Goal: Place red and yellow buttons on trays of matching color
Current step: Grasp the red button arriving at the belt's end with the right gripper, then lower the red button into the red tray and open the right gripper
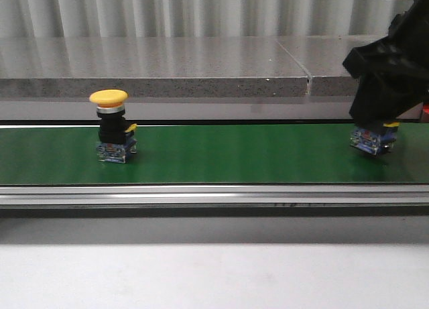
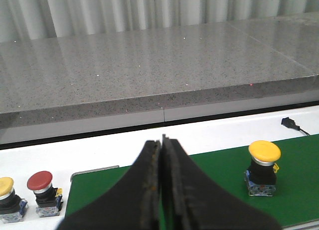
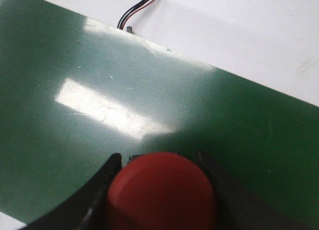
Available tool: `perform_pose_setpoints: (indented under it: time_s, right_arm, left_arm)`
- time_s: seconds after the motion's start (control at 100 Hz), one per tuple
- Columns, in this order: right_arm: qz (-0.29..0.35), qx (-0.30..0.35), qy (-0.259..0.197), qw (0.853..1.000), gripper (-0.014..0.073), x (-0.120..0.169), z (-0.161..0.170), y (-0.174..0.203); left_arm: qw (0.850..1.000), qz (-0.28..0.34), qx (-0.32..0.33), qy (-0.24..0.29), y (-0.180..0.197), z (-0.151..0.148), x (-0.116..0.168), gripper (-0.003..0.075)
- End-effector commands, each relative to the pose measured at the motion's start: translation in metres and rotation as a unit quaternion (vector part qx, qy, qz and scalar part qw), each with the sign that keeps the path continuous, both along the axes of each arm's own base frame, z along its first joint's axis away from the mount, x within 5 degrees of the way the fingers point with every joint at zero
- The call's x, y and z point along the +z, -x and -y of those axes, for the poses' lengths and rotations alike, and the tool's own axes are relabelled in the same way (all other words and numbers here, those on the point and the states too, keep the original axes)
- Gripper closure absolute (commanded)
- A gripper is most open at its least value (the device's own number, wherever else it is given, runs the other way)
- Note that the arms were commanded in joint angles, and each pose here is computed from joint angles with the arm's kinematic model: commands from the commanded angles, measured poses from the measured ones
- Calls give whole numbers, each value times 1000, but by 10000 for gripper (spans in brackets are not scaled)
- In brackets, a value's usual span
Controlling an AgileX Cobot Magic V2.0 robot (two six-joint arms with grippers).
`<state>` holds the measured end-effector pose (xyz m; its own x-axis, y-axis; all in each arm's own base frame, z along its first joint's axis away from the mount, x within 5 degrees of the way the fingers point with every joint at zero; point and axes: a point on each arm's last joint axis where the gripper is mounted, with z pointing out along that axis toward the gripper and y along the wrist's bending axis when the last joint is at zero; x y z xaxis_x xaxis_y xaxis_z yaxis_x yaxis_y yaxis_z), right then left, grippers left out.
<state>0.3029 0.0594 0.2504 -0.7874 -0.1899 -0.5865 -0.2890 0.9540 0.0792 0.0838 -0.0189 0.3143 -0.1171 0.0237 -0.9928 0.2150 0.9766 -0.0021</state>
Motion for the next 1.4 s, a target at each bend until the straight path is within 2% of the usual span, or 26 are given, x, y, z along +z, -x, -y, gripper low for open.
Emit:
perform_pose_setpoints:
  time_s: [0.0, 0.1, 0.25, 0.37, 0.49, 0.69, 0.86, 0.97, 1.39]
  right_arm:
    - [37, -15, -10, 999, 496, 38, 13, -4]
    - [43, -45, -13, 998, 496, 62, 38, -7]
    - [73, -123, -10, 990, 496, 97, 92, -9]
    - [108, -196, -2, 975, 496, 116, 138, -5]
    - [128, -268, 9, 955, 496, 120, 184, -1]
    - [109, -356, 17, 928, 496, 90, 251, 1]
    - [103, -391, 13, 915, 496, 55, 281, -14]
    - [87, -394, 7, 915, 496, 35, 291, -27]
    - [46, -389, -7, 920, 496, -3, 315, -61]
  left_arm:
    - [999, 48, 8, 17, 0, -1, 16, 740]
    - [999, 48, 8, 17, 0, -1, 16, 740]
    - [999, 48, 8, 17, 0, -1, 16, 740]
    - [999, 48, 8, 17, 0, -1, 16, 740]
    - [999, 48, 8, 17, 0, -1, 16, 740]
    - [999, 48, 8, 17, 0, -1, 16, 740]
    - [999, 48, 8, 17, 0, -1, 16, 740]
    - [999, 48, 8, 17, 0, -1, 16, 740]
    - [999, 48, 8, 17, 0, -1, 16, 740]
